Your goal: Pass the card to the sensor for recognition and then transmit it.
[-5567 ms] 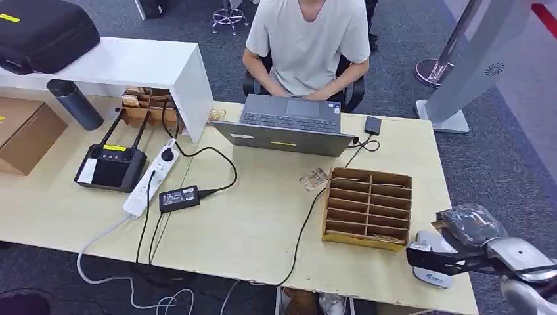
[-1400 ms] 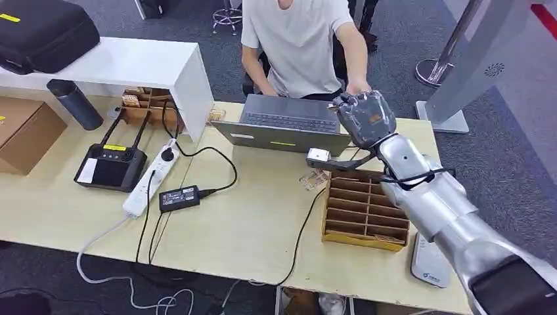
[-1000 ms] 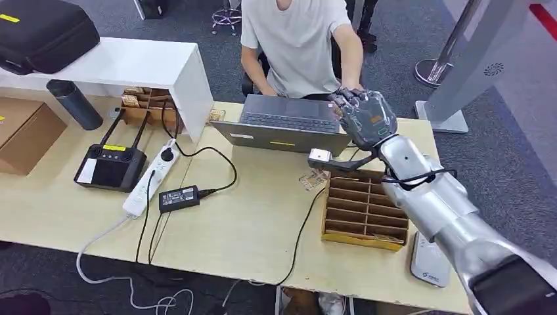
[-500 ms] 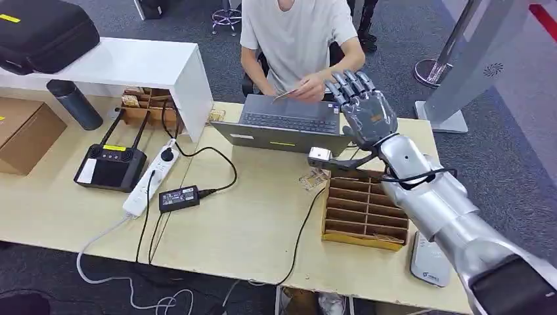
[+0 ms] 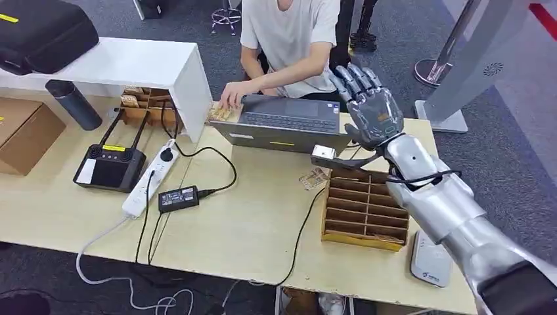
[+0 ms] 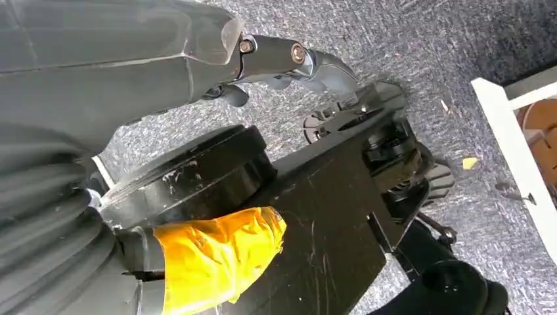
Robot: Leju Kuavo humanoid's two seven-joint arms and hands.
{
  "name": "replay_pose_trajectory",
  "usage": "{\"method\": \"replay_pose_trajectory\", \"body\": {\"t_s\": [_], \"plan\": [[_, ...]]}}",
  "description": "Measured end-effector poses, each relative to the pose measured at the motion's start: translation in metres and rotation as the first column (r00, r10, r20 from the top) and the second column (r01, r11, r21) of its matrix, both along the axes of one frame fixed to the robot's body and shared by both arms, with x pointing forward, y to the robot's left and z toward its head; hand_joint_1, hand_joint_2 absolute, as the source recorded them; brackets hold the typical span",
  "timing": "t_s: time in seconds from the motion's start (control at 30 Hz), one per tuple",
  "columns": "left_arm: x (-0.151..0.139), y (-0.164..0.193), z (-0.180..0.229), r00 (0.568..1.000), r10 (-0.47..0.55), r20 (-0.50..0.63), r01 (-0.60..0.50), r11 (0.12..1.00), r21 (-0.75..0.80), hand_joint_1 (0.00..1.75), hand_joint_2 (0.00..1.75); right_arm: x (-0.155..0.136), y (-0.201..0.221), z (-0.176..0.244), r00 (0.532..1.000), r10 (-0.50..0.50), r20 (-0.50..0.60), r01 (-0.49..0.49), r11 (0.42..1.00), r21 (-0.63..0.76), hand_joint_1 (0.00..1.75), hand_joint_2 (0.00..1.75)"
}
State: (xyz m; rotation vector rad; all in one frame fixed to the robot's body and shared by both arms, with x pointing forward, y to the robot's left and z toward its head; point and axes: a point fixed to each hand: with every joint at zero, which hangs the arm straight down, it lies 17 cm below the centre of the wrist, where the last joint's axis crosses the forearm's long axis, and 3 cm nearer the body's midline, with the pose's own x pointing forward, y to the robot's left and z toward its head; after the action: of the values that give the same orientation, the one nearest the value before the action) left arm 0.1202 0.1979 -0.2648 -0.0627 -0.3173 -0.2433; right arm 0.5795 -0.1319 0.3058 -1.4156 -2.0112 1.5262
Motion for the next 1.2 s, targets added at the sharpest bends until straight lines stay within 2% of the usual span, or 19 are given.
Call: {"method": "replay_pose_trajectory", "body": {"t_s": [0.13,0.37,0.57,0.83,1.03,1.2], "plan": [[-0.001,0.0,0.0,1.0,0.008,0.001,-0.008,1.0,-0.001,0.0,1.75,-0.01,-0.006,0.008,1.0,0.013,0.021,-0.014,1.0,0.028,0.0,1.75],[-0.009,0.001,-0.002,0.999,0.035,-0.002,-0.035,0.999,-0.006,0.0,1.75,-0.049,-0.021,0.03,0.994,0.055,0.097,-0.064,0.994,0.09,0.0,1.75],[-0.009,0.002,-0.002,0.999,0.043,-0.003,-0.043,0.999,-0.005,0.0,1.75,-0.061,-0.027,0.038,0.99,0.067,0.122,-0.079,0.992,0.098,0.0,1.75],[-0.009,0.008,-0.003,0.996,0.089,0.012,-0.089,0.996,0.013,0.0,1.75,-0.104,-0.041,0.033,0.983,0.1,0.155,-0.122,0.983,0.134,0.0,1.75],[-0.009,0.009,-0.003,0.994,0.11,0.014,-0.11,0.994,0.009,0.0,1.75,-0.126,-0.055,0.033,0.98,0.099,0.176,-0.128,0.979,0.161,0.0,1.75],[-0.013,0.006,-0.003,0.987,0.159,0.002,-0.159,0.987,-0.018,0.0,1.75,-0.152,-0.072,0.015,0.982,0.084,0.167,-0.117,0.974,0.194,0.0,1.75]]}}
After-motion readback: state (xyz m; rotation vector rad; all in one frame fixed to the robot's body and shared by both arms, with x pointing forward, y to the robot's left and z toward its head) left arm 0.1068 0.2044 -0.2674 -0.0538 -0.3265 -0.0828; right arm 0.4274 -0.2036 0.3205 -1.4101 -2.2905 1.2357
